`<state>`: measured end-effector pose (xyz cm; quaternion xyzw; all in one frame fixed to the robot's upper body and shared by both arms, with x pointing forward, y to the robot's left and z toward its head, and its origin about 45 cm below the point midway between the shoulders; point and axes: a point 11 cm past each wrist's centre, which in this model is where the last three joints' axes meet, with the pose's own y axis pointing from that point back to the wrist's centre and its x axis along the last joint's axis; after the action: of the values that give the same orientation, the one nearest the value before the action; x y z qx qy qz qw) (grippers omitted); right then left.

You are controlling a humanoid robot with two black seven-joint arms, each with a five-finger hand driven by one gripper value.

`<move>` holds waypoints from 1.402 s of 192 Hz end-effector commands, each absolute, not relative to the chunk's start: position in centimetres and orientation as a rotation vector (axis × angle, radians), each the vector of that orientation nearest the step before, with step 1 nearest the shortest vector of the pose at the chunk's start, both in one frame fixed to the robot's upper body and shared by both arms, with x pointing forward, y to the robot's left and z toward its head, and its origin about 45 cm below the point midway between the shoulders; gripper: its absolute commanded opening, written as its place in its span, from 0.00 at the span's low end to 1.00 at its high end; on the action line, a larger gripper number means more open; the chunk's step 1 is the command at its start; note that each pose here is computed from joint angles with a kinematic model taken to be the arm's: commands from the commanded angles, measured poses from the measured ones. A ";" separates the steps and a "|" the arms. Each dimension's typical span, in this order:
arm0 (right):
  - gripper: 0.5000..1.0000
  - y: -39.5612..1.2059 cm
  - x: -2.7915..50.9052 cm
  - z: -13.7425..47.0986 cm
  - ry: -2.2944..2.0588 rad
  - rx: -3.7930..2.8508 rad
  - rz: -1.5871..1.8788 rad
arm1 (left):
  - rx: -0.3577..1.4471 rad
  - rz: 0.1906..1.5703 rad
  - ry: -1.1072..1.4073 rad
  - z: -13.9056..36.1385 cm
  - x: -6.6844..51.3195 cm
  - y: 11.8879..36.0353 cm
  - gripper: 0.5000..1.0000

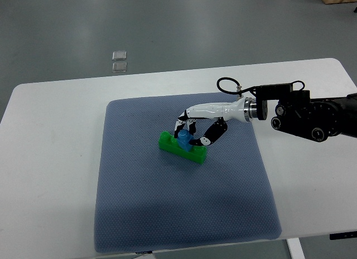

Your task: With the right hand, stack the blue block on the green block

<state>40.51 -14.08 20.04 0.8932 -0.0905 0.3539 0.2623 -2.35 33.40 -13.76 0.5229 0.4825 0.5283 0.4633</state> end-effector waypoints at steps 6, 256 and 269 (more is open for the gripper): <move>0.00 -14.1 40.3 19.6 -0.251 2.427 0.938 | 1.285 1.298 1.186 -13.8 -2.3 33.4 1.00; 0.26 -14.5 40.4 19.3 -0.291 2.409 0.980 | 1.285 1.298 1.186 -13.8 -2.3 33.4 1.00; 0.35 -14.5 40.4 19.3 -0.288 2.408 0.981 | 1.285 1.298 1.186 -13.8 -2.3 33.4 1.00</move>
<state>40.39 -14.47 19.31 0.8895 -0.1078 0.3605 0.2591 -2.34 33.39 -13.76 0.5228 0.4826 0.5282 0.4634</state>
